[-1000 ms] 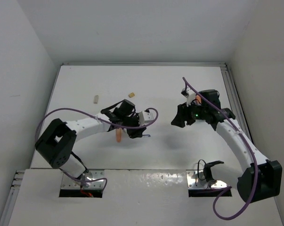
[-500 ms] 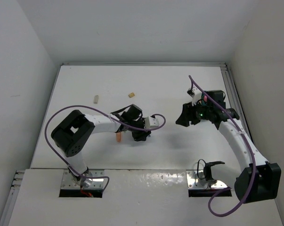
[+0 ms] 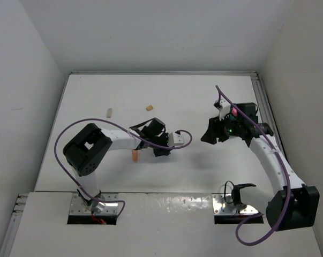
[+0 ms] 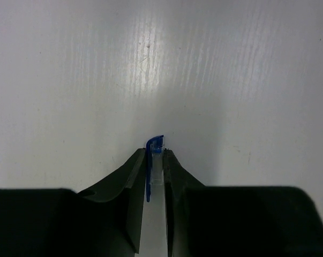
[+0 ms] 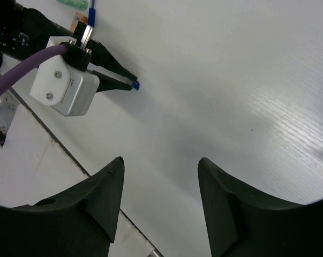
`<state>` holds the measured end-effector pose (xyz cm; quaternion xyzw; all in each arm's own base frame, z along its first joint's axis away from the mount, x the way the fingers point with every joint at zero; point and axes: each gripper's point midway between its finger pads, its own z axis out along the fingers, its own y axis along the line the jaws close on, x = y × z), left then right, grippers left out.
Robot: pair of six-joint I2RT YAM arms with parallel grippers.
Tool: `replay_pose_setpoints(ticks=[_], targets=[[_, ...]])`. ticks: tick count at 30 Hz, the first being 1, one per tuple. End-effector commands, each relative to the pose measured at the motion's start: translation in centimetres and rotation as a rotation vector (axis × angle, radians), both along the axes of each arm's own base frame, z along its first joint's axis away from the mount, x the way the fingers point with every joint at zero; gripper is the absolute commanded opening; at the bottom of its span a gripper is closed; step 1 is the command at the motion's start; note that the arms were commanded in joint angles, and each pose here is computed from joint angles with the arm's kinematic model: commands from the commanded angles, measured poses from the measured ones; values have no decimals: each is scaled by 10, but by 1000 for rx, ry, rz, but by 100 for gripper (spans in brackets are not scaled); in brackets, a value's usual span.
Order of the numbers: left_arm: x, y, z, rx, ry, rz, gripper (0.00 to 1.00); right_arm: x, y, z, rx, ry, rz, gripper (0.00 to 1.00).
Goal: Sort the stationery into containers
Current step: Pick up the pen cap from the center of the board.
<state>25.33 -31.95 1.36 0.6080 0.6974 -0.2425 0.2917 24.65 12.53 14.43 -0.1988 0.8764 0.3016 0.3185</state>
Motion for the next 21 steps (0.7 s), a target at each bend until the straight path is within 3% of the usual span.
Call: replay_pose_setpoints(ticks=[1,5,8,13,17,21], targets=[[-9,8,-8,54,7,-31,21,7,0,23,0,-101,36,56],[-14,14,-7,50,38,-8,6,5,1,25,-4,-133,71,56],[-18,6,21,-83,153,0,0,2,1,25,-35,-194,121,55],[-27,-15,118,-369,311,-65,0,-7,3,37,-134,-394,299,53],[-51,-22,183,-500,367,-152,0,-28,28,60,-153,-568,558,57],[-68,-23,221,-569,443,-198,0,-33,51,83,-149,-681,668,58]])
